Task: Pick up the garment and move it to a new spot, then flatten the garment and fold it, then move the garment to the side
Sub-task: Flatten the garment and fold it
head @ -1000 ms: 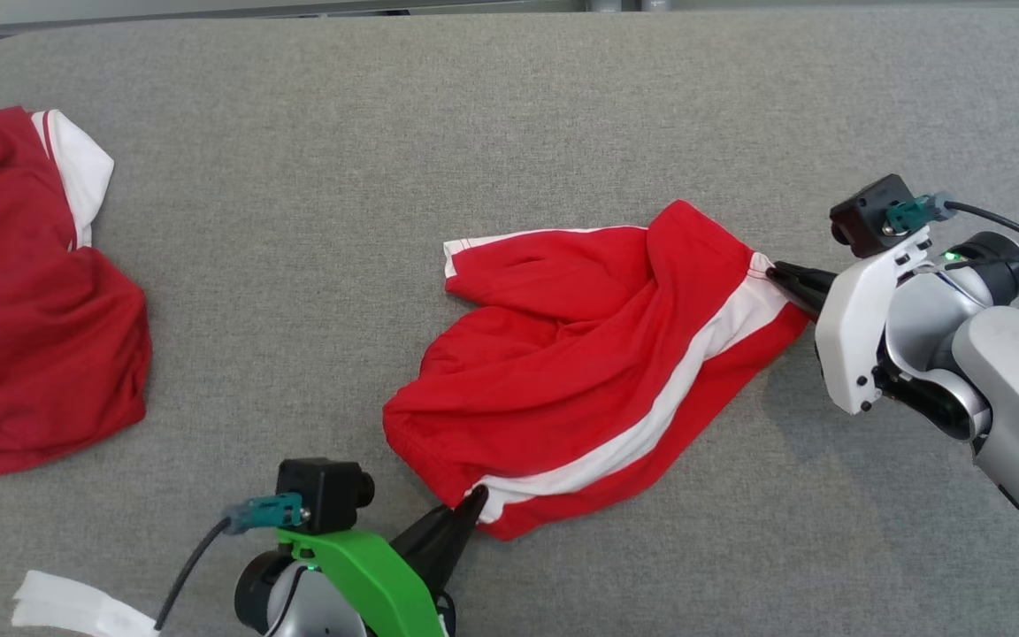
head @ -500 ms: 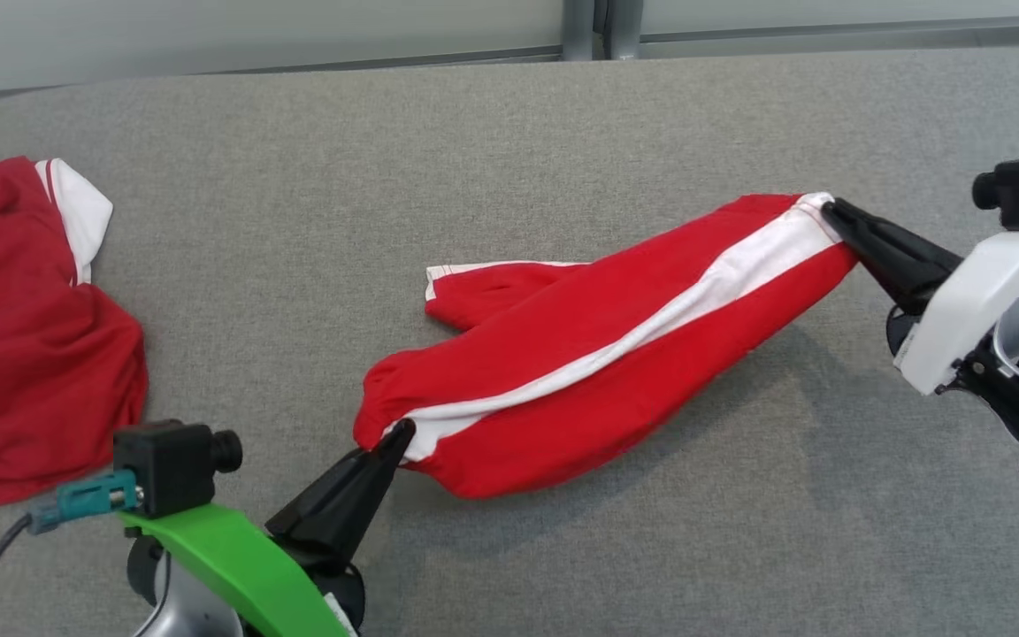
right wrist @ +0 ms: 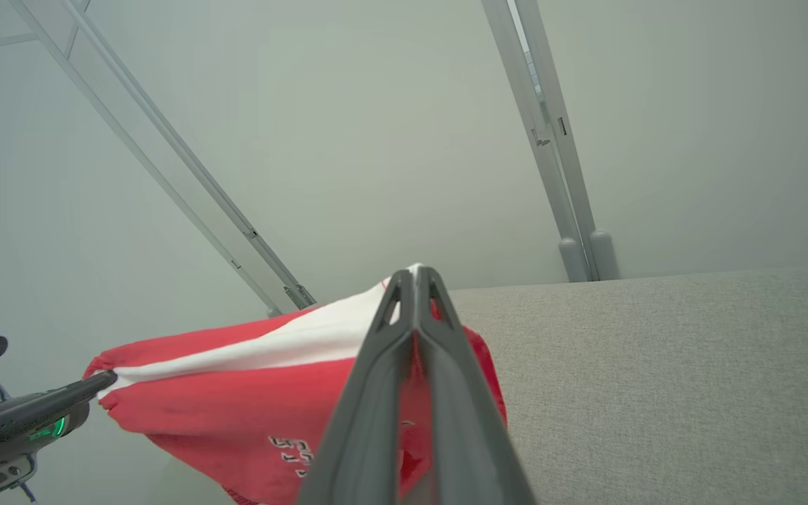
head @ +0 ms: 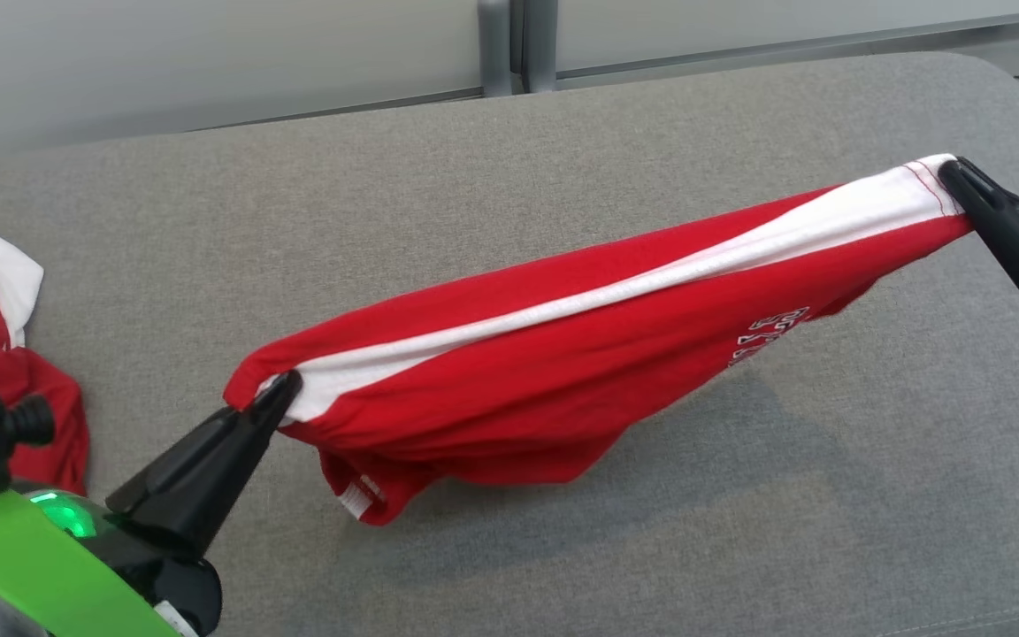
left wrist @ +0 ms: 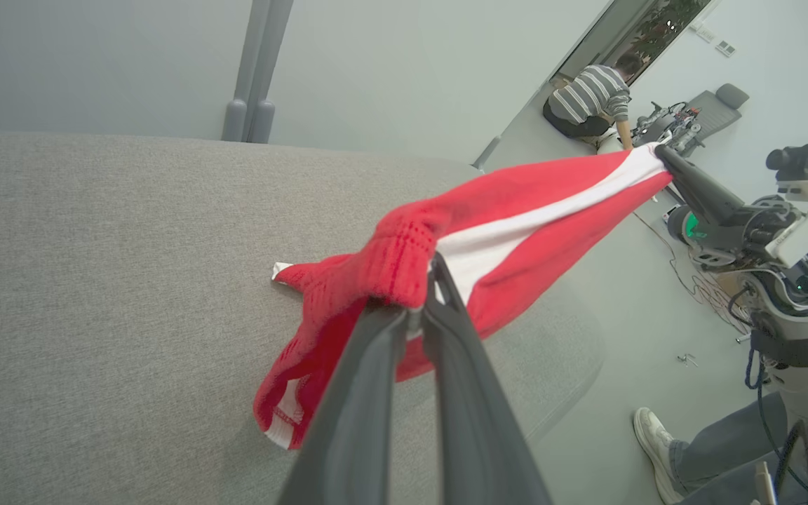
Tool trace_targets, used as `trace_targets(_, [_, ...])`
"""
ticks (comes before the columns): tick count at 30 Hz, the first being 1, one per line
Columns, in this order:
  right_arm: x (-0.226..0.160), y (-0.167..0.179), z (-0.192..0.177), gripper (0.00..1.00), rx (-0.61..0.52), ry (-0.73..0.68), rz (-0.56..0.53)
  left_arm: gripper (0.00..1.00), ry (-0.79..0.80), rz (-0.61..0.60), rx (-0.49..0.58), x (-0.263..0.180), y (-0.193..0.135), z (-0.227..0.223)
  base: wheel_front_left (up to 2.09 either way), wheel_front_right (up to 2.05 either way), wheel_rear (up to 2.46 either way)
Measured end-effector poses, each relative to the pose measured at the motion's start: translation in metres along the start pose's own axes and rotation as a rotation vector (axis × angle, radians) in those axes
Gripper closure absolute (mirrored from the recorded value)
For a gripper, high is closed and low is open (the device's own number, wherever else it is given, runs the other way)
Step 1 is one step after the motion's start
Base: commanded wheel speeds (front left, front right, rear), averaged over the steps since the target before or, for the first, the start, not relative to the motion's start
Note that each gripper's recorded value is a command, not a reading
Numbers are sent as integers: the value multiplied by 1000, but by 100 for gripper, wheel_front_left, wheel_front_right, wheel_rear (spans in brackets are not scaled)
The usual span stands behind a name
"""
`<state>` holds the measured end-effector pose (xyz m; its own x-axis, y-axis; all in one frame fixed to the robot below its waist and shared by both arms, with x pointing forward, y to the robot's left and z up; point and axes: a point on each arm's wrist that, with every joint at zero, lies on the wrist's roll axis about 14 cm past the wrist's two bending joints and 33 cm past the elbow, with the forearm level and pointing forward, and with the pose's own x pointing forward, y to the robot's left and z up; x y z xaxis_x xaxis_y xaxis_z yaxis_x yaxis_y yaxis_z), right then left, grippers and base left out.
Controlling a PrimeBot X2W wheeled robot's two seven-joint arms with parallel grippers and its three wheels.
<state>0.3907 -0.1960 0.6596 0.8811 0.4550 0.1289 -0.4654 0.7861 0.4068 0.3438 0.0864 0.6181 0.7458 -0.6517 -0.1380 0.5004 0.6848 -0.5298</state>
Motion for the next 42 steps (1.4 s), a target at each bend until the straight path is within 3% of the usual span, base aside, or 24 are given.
trace_targets(4, [-2, -1, 10, 100, 6, -18, -2, 100, 30, -14, 65, 10, 5, 17, 0, 0, 0])
trace_targets(9, [35, -11, 31, 100, 12, -96, 12, 100, 47, 34, 172, 47, 37, 55, 0, 0, 0])
trace_targets(15, [126, -38, 45, 100, -7, -120, -13, 100, 37, 146, 309, 123, 82, 110, 0, 0, 0])
trace_targets(21, [224, -66, 68, 100, -181, -224, -125, 100, -110, 280, 472, 200, 126, 173, 0, 0, 0])
trace_targets(23, [247, -71, 77, 100, -260, -291, -153, 100, -184, 295, 518, 221, 134, 189, 0, 0, 0])
trace_targets(29, [298, -90, 57, 100, -313, -357, -189, 100, -346, 311, 641, 262, 172, 201, 0, 0, 0])
trace_targets(31, [308, -99, 40, 100, -302, -347, -193, 100, -364, 308, 642, 271, 189, 191, 0, 0, 0])
trace_targets(35, [314, -130, -34, 100, -265, -231, -222, 100, -293, 307, 598, 288, 236, 130, 0, 0, 0])
trace_targets(38, [300, -153, -85, 100, -226, -149, -252, 100, -203, 327, 518, 286, 271, 72, 0, 0, 0])
trace_targets(42, [273, -161, -115, 100, -166, -118, -255, 100, -167, 338, 426, 271, 287, 27, 0, 0, 0])
